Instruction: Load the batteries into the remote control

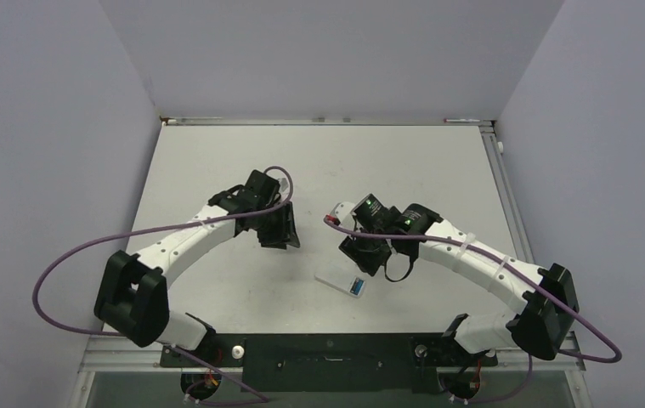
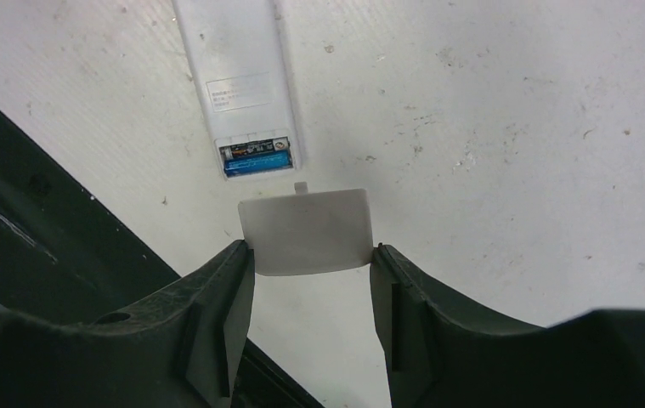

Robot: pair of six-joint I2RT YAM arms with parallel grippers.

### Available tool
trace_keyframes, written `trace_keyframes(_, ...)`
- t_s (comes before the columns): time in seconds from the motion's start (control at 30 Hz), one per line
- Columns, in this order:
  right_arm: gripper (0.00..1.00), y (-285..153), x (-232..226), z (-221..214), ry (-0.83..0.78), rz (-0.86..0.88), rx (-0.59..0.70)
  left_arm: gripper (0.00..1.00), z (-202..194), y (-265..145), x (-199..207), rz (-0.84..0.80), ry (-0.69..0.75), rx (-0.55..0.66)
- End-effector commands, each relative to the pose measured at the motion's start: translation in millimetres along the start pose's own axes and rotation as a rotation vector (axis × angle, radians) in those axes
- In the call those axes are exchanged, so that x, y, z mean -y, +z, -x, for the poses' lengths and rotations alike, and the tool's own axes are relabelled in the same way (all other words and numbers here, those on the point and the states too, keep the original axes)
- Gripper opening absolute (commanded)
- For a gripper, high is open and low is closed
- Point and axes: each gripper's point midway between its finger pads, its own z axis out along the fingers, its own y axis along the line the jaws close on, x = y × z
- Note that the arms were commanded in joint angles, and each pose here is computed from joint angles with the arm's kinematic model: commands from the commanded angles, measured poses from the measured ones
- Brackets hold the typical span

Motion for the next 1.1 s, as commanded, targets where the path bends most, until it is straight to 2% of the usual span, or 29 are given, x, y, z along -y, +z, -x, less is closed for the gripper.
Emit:
trace_keyframes(0.0, 0.09, -1.3, -15.1, 2.8, -0.162, 0.067, 0.028, 0.4, 5.5, -33.0, -14.5, 0.016, 0.014, 0.09)
trace_keyframes(0.33, 0.08, 19.7, -35.9, -2.4, -0.148, 0.06, -0.114, 0.47, 13.4, -78.9, -34.8, -0.022, 0.021, 0.231)
trace_keyframes(0.57, 0.08, 27.0, -39.0, -1.6, -0.107, 0.019, -0.216, 0.47, 8.1, -78.8, -47.9, -0.004, 0.04, 0.24)
trace_keyframes(1.07, 0.08, 40.0, -38.0, -7.0, -0.093, -0.001, -0.267, 0.48, 3.2, -82.0, -53.2, 0.043, 0.065, 0.269)
